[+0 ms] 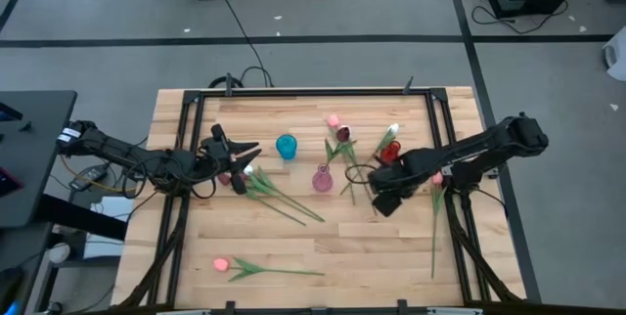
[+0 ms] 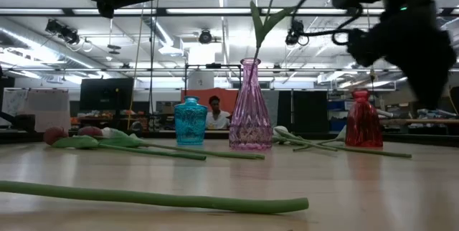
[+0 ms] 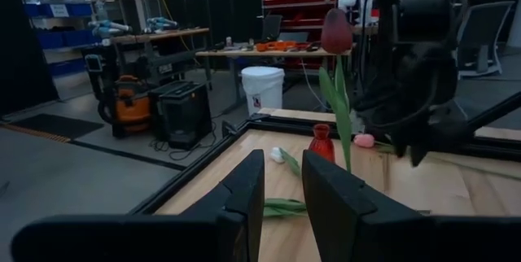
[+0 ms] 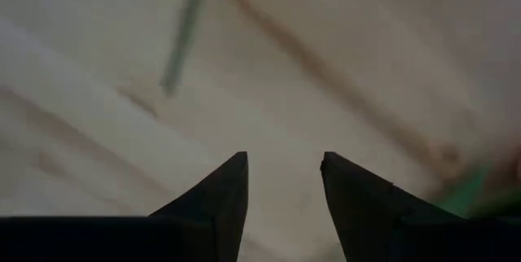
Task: Sort flowers into vase by color
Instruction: Put the middle pink tulip into the red vase
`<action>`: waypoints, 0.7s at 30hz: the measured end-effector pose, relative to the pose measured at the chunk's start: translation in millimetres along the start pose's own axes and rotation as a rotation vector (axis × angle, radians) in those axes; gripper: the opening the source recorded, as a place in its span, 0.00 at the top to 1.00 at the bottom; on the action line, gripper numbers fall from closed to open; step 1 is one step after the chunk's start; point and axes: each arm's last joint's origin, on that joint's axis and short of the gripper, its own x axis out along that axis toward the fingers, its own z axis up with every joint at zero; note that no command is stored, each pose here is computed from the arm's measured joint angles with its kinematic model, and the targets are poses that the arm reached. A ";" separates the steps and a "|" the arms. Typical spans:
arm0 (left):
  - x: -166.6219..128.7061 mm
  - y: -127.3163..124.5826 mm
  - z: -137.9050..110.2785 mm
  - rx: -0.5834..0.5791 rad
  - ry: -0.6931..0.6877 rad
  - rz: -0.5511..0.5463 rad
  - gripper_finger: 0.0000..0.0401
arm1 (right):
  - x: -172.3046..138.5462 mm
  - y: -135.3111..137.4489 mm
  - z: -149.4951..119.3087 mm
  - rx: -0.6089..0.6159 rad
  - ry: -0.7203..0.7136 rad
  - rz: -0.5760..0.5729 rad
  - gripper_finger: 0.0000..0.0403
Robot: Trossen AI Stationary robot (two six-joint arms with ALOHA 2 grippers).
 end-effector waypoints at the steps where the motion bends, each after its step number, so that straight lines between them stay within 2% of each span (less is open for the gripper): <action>1: 0.0 0.0 -0.1 0.003 0.001 0.000 0.77 | 1.9 -2.0 -5.3 0.021 0.042 -0.006 0.58; 4: 0.0 0.0 -0.7 0.026 0.006 0.000 0.77 | 11.6 -6.8 -20.7 0.096 0.161 -0.002 0.59; 8: 0.0 -0.1 -2.5 0.047 0.021 -0.001 0.77 | 24.9 -13.0 -39.0 0.185 0.242 -0.014 0.60; 16: -0.1 -0.2 -5.1 0.089 0.043 -0.003 0.77 | 41.9 -26.7 -60.1 0.316 0.294 0.019 0.60; 21: -0.1 -0.2 -5.7 0.094 0.048 -0.003 0.77 | 48.6 -36.6 -63.7 0.348 0.315 0.025 0.60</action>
